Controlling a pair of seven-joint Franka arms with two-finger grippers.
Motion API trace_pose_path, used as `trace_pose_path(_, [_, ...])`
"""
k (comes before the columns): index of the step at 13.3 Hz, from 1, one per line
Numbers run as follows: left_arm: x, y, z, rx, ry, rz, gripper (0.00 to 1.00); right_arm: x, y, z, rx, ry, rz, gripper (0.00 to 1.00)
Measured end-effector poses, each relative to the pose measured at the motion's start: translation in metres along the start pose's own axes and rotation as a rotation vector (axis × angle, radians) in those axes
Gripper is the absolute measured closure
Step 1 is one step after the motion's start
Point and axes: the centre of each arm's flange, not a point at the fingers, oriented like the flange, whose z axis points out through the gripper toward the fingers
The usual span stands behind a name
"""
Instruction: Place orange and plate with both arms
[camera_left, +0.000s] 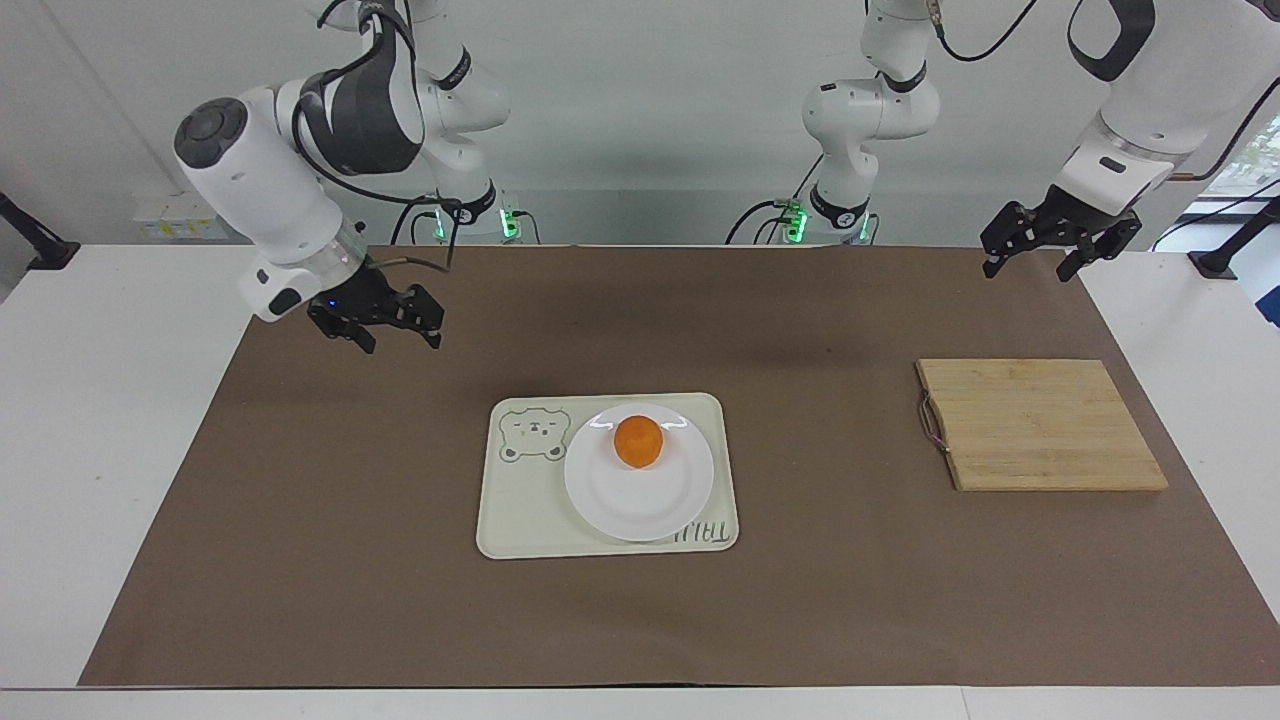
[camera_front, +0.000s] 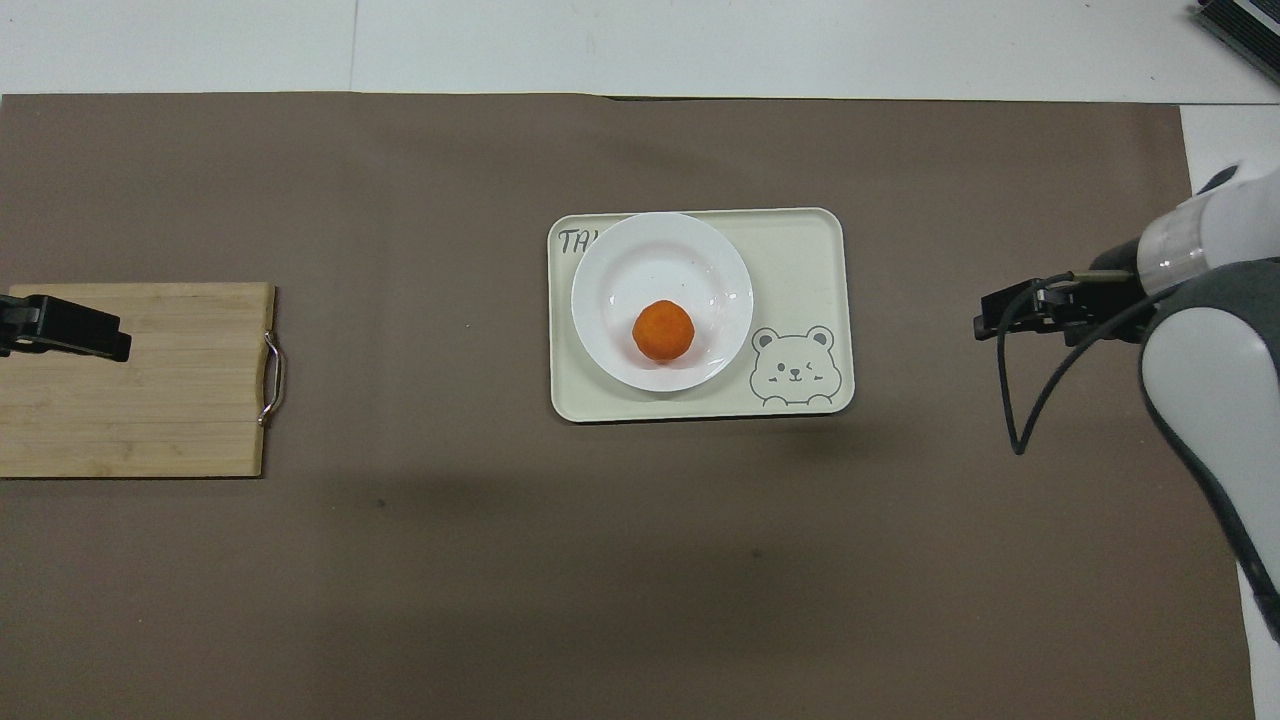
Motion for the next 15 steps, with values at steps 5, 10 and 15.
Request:
trace_pose_path(5, [0.0,0.0,0.0,0.0,0.0,0.0,0.0,-0.038,0.015,-0.075,-0.093,0.059,-0.009,0.0])
trace_pose_path(10, [0.0,0.0,0.0,0.0,0.0,0.0,0.0,-0.053,0.007,-0.129,-0.113,0.086,-0.02,0.0])
trace_pose_path(15, [0.0,0.0,0.0,0.0,0.0,0.0,0.0,-0.055,0.009,-0.122,-0.113,0.061,-0.018,0.0])
